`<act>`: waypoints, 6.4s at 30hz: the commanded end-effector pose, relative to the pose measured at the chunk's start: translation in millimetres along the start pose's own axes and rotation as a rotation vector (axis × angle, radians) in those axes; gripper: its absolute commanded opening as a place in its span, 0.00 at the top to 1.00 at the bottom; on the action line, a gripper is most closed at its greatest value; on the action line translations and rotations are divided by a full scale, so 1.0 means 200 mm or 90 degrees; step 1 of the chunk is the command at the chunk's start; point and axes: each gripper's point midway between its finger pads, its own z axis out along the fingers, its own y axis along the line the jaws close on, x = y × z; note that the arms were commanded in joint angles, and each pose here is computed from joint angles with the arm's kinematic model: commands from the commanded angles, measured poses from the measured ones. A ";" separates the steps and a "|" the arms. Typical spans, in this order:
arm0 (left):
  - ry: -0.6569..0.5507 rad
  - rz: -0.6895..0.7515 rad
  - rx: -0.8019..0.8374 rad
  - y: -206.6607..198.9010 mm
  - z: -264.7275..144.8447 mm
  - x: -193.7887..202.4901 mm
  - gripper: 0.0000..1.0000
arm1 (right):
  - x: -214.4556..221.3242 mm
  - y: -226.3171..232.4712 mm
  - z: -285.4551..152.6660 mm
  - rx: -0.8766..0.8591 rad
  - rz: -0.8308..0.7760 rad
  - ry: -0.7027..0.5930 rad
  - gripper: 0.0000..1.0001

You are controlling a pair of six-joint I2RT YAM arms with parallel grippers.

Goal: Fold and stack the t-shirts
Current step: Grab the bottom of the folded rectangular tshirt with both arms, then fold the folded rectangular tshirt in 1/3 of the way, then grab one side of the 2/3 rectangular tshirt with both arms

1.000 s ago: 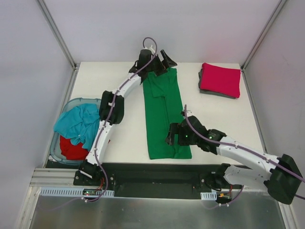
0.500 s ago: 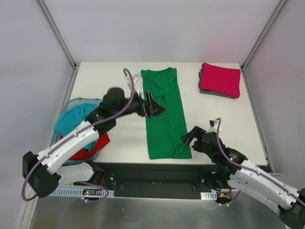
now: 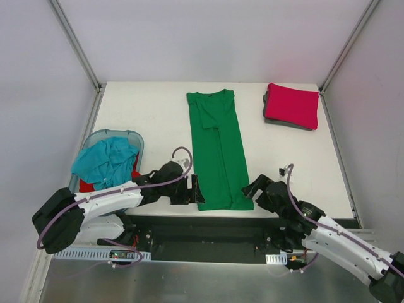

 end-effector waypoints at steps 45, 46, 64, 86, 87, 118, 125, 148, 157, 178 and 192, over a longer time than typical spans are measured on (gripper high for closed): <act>0.036 -0.027 -0.056 0.07 0.14 0.11 1.00 | 0.12 -0.25 -0.13 0.244 -0.140 0.170 0.99; 0.041 -0.026 -0.057 0.08 0.14 0.13 1.00 | 0.13 -0.24 -0.14 0.233 -0.148 0.177 0.99; -0.011 -0.023 0.066 -0.23 0.04 -0.15 1.00 | -0.06 0.27 -0.06 0.038 -0.199 0.116 0.99; -0.210 -0.064 -0.005 -0.17 0.03 -1.19 1.00 | -0.85 0.69 0.53 0.025 -0.305 0.037 0.99; -0.213 -0.064 -0.012 -0.16 0.04 -1.22 1.00 | -0.85 0.72 0.56 0.005 -0.310 0.047 0.99; -0.233 -0.086 -0.095 0.08 0.05 -1.46 0.01 | -1.07 0.65 0.89 0.054 -0.287 0.021 0.02; -0.194 -0.103 -0.054 0.08 -0.03 -1.18 0.01 | -0.85 0.45 0.65 0.066 -0.265 0.052 0.04; -0.069 -0.168 -0.054 0.19 0.32 -0.82 0.57 | -0.54 0.14 0.61 0.108 -0.099 0.071 0.04; -0.055 -0.175 -0.071 0.23 0.37 -0.79 1.00 | -0.52 0.12 0.64 0.122 -0.085 0.079 0.02; -0.066 -0.171 -0.076 0.23 0.33 -0.77 1.00 | -0.39 -0.02 0.71 0.186 -0.019 0.128 0.60; -0.076 -0.104 -0.103 0.17 0.26 -0.65 1.00 | -0.37 0.00 0.54 0.174 -0.092 0.145 1.00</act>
